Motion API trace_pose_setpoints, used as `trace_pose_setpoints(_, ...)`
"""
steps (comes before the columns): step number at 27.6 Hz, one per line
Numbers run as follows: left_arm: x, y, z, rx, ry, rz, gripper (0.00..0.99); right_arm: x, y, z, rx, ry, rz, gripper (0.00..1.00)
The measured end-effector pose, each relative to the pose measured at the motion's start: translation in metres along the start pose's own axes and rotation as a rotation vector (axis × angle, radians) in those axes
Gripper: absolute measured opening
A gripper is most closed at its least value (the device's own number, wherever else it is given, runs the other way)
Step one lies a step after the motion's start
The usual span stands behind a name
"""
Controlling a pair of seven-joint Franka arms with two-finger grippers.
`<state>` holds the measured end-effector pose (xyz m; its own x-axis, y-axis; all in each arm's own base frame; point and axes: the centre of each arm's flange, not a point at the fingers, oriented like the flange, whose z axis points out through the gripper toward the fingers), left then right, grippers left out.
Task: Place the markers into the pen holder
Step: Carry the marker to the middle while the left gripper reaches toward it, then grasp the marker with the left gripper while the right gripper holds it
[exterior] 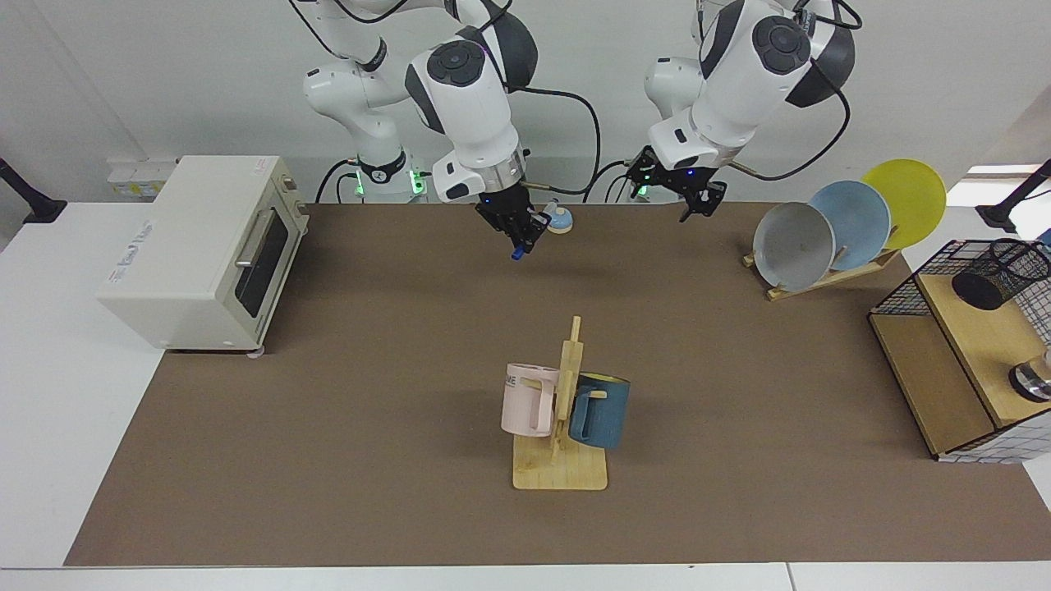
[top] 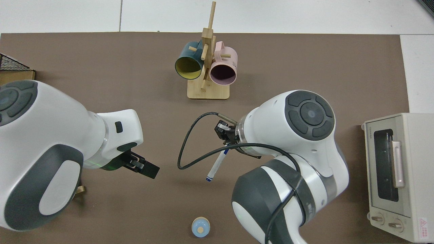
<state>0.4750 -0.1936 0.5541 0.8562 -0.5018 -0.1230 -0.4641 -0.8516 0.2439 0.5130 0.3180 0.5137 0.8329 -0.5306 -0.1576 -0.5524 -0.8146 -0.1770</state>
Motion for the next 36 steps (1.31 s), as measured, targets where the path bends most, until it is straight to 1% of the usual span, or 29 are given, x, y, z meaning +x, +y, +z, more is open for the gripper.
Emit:
trace_pose_setpoints(3, 0.001, 0.011, 0.001, -0.024, 0.003, 0.062, 0.991, -0.001, -0.002, -0.001, 0.019, -0.013, 0.013, 0.17)
trace_pose_setpoints(7, 0.002, 0.030, 0.003, -0.054, 0.007, 0.113, 0.991, -0.001, -0.005, -0.003, 0.056, -0.033, 0.057, 0.17)
trace_pose_setpoints(11, 0.004, 0.047, 0.006, -0.081, 0.010, 0.147, 0.991, -0.004, -0.008, -0.002, 0.083, -0.080, 0.109, 0.17)
trace_pose_setpoints(15, 0.007, 0.060, 0.006, -0.098, 0.030, 0.175, 0.991, -0.004, -0.009, 0.003, 0.090, -0.116, 0.157, 0.17)
trace_pose_setpoints(20, 0.008, 0.073, 0.008, -0.096, 0.052, 0.197, 0.987, -0.005, -0.011, 0.012, 0.075, -0.132, 0.217, 0.17)
trace_pose_setpoints(25, 0.005, 0.084, 0.015, -0.085, 0.075, 0.214, 0.987, -0.017, -0.017, 0.024, 0.054, -0.145, 0.208, 0.17)
trace_pose_setpoints(27, 0.002, 0.086, 0.016, -0.082, 0.077, 0.219, 0.987, -0.025, -0.020, 0.028, 0.040, -0.153, 0.200, 0.17)
trace_pose_setpoints(31, -0.002, 0.087, 0.017, -0.080, 0.081, 0.237, 0.982, -0.037, -0.019, 0.033, -0.004, -0.174, 0.200, 0.17)
trace_pose_setpoints(36, -0.004, 0.090, 0.018, -0.076, 0.081, 0.252, 0.978, -0.040, -0.019, 0.031, -0.024, -0.183, 0.213, 0.17)
